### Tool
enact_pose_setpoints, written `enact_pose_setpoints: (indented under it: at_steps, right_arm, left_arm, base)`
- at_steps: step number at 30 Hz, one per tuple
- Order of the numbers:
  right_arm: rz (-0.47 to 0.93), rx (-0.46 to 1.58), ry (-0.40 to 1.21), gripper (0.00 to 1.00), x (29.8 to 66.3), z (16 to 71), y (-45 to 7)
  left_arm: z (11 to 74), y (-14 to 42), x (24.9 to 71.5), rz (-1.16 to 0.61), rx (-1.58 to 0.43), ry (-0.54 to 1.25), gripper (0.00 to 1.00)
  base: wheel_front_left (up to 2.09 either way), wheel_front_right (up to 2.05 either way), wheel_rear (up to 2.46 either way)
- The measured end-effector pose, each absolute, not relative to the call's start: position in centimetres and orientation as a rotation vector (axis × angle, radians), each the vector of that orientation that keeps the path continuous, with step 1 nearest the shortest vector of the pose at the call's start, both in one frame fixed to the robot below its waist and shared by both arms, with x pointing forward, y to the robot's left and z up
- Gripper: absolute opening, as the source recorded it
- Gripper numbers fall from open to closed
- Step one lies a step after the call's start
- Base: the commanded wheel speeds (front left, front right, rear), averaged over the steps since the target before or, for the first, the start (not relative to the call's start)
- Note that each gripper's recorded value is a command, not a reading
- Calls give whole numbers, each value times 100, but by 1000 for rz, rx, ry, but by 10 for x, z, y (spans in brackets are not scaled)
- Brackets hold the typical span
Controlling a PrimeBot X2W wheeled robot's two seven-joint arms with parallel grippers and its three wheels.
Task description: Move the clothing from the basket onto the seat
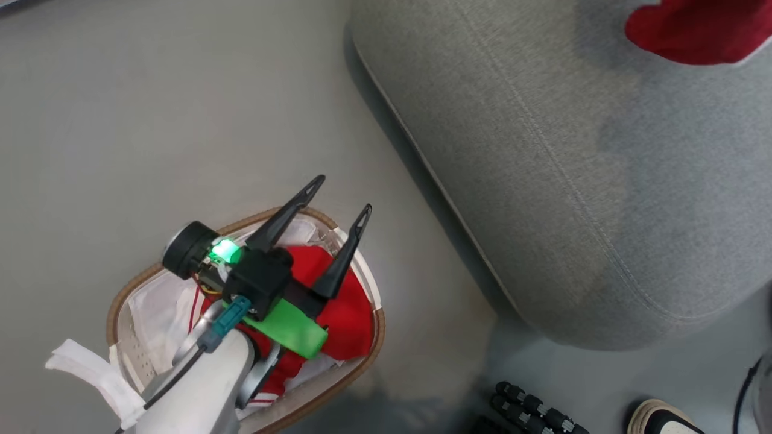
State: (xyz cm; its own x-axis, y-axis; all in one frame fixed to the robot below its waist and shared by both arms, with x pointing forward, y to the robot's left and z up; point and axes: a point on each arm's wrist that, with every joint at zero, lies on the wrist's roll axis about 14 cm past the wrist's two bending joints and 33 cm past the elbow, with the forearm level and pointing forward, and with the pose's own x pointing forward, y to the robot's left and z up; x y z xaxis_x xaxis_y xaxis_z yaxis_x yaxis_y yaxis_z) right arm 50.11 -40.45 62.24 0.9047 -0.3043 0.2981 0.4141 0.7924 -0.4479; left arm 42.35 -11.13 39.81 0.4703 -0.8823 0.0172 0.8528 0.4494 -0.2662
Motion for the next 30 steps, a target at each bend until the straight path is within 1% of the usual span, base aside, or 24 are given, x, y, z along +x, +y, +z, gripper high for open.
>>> enact_pose_setpoints:
  at_steps: [1,2,3,4,5,10,15,20,23,30]
  right_arm:
    - [-405,-502,-199,0,505,612,-407]
    - [-419,-473,-173,20,509,597,-409]
    - [-421,-453,-145,38,514,582,-407]
    - [-416,-440,-122,87,518,570,-404]
    - [-410,-426,-92,100,521,554,-400]
    - [-428,-352,55,100,507,485,-396]
    - [-433,-316,138,100,475,454,-390]
    - [-417,-288,147,100,446,452,-380]
    - [-380,-263,156,100,432,448,-367]
    - [-282,-126,65,100,432,462,-318]
  left_arm:
    - [394,-107,428,-1058,-252,137,100]
    - [389,-100,433,-1031,-252,145,100]
    - [383,-95,436,-1014,-249,158,100]
    - [379,-91,437,-1003,-245,166,100]
    - [376,-87,437,-993,-242,176,100]
    - [365,-67,442,-930,-227,205,100]
    - [371,-58,443,-881,-220,206,100]
    - [386,-49,441,-833,-207,187,100]
    - [393,-40,438,-794,-196,185,100]
    - [405,-4,432,-655,-175,186,100]
  base:
    - [0,0,0]
    - [0,0,0]
    - [0,0,0]
    - [0,0,0]
    - [0,0,0]
    - [0,0,0]
    - [0,0,0]
    - [0,0,0]
    - [0,0,0]
    - [0,0,0]
